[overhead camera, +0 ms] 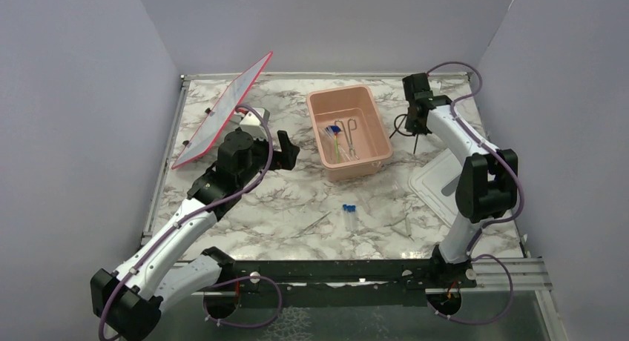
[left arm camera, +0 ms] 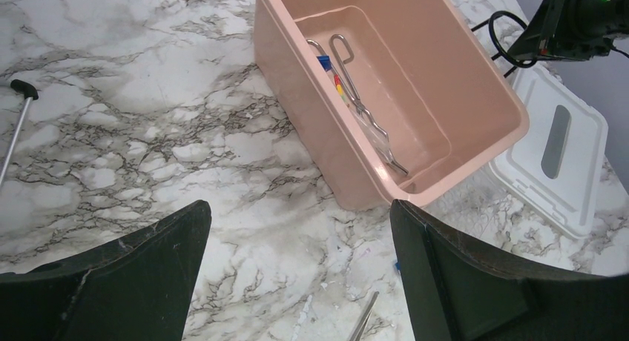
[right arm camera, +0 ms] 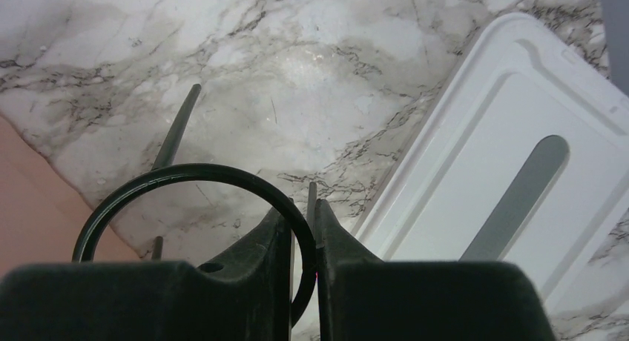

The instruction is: Organize the chemistry lab equipment

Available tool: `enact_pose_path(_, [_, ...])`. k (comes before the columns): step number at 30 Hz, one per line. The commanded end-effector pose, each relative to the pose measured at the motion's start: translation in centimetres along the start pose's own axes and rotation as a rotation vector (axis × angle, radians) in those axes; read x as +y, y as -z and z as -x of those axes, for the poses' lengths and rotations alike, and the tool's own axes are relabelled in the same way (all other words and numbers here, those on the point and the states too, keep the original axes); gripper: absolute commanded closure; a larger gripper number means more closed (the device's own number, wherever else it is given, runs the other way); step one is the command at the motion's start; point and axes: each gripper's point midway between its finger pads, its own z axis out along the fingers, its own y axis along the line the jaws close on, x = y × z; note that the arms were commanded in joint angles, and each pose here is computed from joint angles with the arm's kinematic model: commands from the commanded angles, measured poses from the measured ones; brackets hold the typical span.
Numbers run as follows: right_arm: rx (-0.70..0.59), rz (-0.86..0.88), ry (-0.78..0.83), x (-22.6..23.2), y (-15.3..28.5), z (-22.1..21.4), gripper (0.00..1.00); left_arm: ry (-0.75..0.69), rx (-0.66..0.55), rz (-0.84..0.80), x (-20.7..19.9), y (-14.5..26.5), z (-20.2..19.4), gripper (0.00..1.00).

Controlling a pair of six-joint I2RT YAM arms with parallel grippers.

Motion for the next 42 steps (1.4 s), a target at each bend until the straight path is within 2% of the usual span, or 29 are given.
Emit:
enact_pose_path(1, [-0.146, -0.057, -0.025, -1.7, 3.3, 5.2, 0.99, -0.004, -0.039, -0.009, -0.1, 0.3, 0.9, 0.07])
enact_pose_path(7, [-0.309, 0.006, -0.050, -2.2, 8.8, 10.7, 0.99, -0.001, -0.046, -0.004, 0.0, 0.4, 1.0, 0.07])
enact_pose_path(12, [-0.435, 0.112, -0.004, 0.3, 14.2, 13.9, 0.99, 0.002, -0.051, 0.001, 0.0, 0.5, 1.1, 0.07])
enact_pose_path(18, [-0.578, 0.286, 0.180, 7.1, 20.8, 14.8, 0.99, -0.005, -0.052, -0.019, -0.3, 0.5, 1.1, 0.07])
enact_pose_path(21, [-0.617, 0.363, 0.378, 11.3, 22.2, 13.2, 0.99, -0.004, -0.058, -0.011, -0.1, 0.5, 1.2, 0.07])
enact_pose_path(23, [-0.619, 0.352, 0.493, 12.7, 21.4, 12.1, 0.99, -0.002, -0.059, 0.009, 0.2, 0.5, 1.2, 0.07])
enact_pose_path(27, [-0.578, 0.344, 0.595, 14.1, 18.9, 10.6, 0.99, 0.001, -0.061, 0.043, 0.8, 0.5, 1.2, 0.07])
enact_pose_path(35, [-0.455, 0.529, 0.801, 19.3, 14.6, 5.7, 0.99, 0.000, -0.064, 0.060, 1.1, 0.5, 1.2, 0.07])
enact_pose_path(42, [-0.437, 0.504, 0.917, 21.1, 11.5, 5.2, 0.99, 0.000, -0.066, 0.072, 1.4, 0.4, 1.2, 0.07])
